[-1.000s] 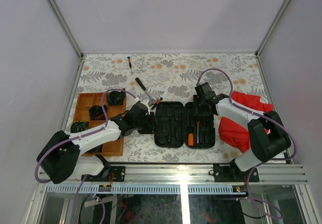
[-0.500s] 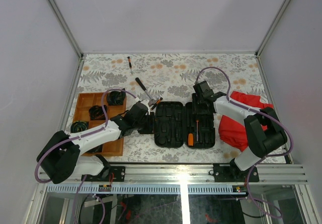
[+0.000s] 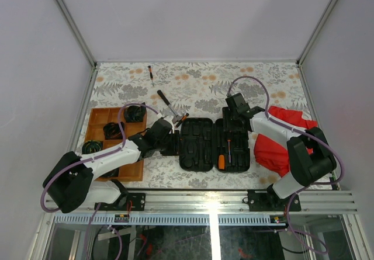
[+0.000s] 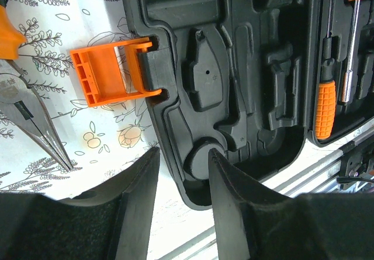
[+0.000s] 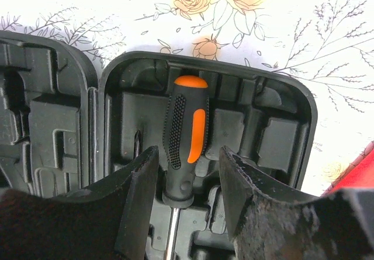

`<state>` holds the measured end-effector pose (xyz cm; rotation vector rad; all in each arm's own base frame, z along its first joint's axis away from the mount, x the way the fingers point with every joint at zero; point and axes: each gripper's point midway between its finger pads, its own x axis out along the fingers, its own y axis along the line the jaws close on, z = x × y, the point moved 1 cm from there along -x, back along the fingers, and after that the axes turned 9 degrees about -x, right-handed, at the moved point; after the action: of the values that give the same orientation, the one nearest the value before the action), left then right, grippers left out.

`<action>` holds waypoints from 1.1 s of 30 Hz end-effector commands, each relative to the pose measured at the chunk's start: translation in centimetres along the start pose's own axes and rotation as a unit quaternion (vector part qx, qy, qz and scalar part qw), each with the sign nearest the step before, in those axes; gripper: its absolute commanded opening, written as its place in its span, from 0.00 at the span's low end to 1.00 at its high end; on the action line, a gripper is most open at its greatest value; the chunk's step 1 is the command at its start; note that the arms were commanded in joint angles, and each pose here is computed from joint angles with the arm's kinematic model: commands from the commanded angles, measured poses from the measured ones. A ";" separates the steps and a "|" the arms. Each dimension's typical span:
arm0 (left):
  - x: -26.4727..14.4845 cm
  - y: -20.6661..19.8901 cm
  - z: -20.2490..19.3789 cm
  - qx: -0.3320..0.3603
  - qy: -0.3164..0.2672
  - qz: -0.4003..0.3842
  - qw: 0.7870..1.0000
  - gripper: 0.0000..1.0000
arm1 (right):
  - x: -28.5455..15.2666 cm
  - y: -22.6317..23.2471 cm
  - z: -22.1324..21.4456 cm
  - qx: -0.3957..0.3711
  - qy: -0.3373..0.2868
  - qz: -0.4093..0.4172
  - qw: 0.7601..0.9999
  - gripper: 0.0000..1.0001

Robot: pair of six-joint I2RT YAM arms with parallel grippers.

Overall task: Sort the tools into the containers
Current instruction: Place the screwdriver in the storage box.

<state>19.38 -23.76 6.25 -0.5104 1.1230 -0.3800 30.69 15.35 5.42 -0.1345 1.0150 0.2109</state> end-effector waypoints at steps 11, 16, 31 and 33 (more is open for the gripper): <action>0.5 -0.2 0.1 0.003 0.003 -0.005 1.000 0.38 | -1.9 0.8 -0.2 0.002 -0.008 0.040 0.999 0.33; 0.6 -0.1 0.1 0.003 0.002 -0.004 1.000 0.38 | -1.1 0.5 -1.5 0.000 0.021 0.030 0.999 0.30; 1.6 1.5 -0.7 0.008 0.017 0.022 1.000 0.13 | 1.5 0.2 -0.1 0.005 0.009 0.001 1.000 0.26; 1.6 1.7 -0.7 0.008 0.017 0.027 0.999 0.11 | 1.6 -0.2 0.2 0.007 0.005 -0.010 1.000 0.26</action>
<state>19.23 -23.60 4.47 -0.4832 1.1686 -0.3512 30.10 15.86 4.32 -0.1195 1.0568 0.2423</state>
